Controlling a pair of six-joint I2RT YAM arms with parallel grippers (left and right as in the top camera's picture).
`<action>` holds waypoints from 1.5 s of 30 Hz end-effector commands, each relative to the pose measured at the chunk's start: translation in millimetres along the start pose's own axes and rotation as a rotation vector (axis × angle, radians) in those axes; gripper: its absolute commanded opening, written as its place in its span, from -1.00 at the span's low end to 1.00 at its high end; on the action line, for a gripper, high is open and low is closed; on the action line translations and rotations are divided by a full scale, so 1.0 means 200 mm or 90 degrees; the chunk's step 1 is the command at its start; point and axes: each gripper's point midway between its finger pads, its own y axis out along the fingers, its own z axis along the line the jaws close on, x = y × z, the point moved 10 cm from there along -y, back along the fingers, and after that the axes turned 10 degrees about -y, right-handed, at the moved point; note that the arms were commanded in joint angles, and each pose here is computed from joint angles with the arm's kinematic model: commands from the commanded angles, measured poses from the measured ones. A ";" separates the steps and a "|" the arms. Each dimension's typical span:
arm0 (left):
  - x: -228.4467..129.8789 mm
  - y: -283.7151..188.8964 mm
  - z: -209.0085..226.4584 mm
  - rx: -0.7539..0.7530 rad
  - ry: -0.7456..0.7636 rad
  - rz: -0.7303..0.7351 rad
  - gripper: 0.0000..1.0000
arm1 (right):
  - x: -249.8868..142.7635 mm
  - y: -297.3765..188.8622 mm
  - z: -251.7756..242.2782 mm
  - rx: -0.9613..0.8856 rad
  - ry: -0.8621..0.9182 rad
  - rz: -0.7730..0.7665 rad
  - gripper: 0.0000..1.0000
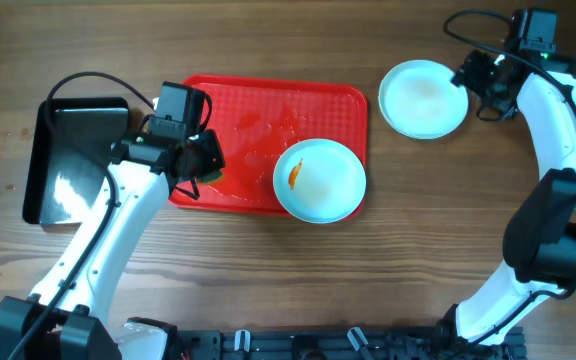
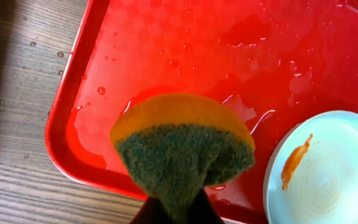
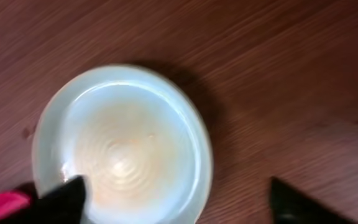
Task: Clean dirty plates on tray and stack at the side
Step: 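Lift the plate with the right gripper and stack it on the side plate, then move the right gripper to grip the last plate's rim on the tray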
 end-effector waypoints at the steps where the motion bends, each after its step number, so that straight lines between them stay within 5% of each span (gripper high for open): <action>1: 0.00 0.02 0.00 -0.002 -0.005 0.005 -0.92 | -0.08 0.02 0.15 0.225 -0.077 0.075 0.99; 6: 0.00 0.02 0.00 -0.002 -0.005 0.004 -0.92 | -0.40 -0.02 0.50 0.284 -0.201 0.258 0.99; 9: 0.00 0.02 0.00 -0.002 -0.005 0.004 -0.92 | -0.60 -0.05 0.66 0.142 -0.224 0.335 0.99; 12: 0.00 0.02 0.00 -0.002 -0.005 0.005 -0.92 | -0.69 -0.09 0.70 -0.046 -0.145 0.322 0.99; 18: 0.00 0.02 0.00 -0.002 -0.005 0.004 -0.92 | -0.94 -0.30 0.75 -0.132 -0.168 0.320 0.99; 21: 0.00 0.02 0.00 -0.003 -0.005 0.003 -0.92 | -1.09 -0.25 0.70 -0.072 -0.110 0.335 0.99; 25: 0.02 0.02 -0.01 -0.013 -0.006 -0.008 -0.92 | -1.16 -0.20 0.78 0.120 -0.181 0.399 1.00; 34: 0.01 0.02 -0.02 -0.021 -0.006 0.000 -0.92 | -1.22 -0.10 0.70 0.036 -0.109 0.375 0.99; 36: 0.01 0.02 -0.02 -0.022 -0.006 -0.001 -0.92 | -1.21 -0.08 0.72 0.053 -0.095 0.352 0.46; 45: 0.01 0.02 -0.02 -0.023 -0.006 -0.002 -0.92 | -1.20 -0.07 0.69 0.011 -0.091 0.327 0.31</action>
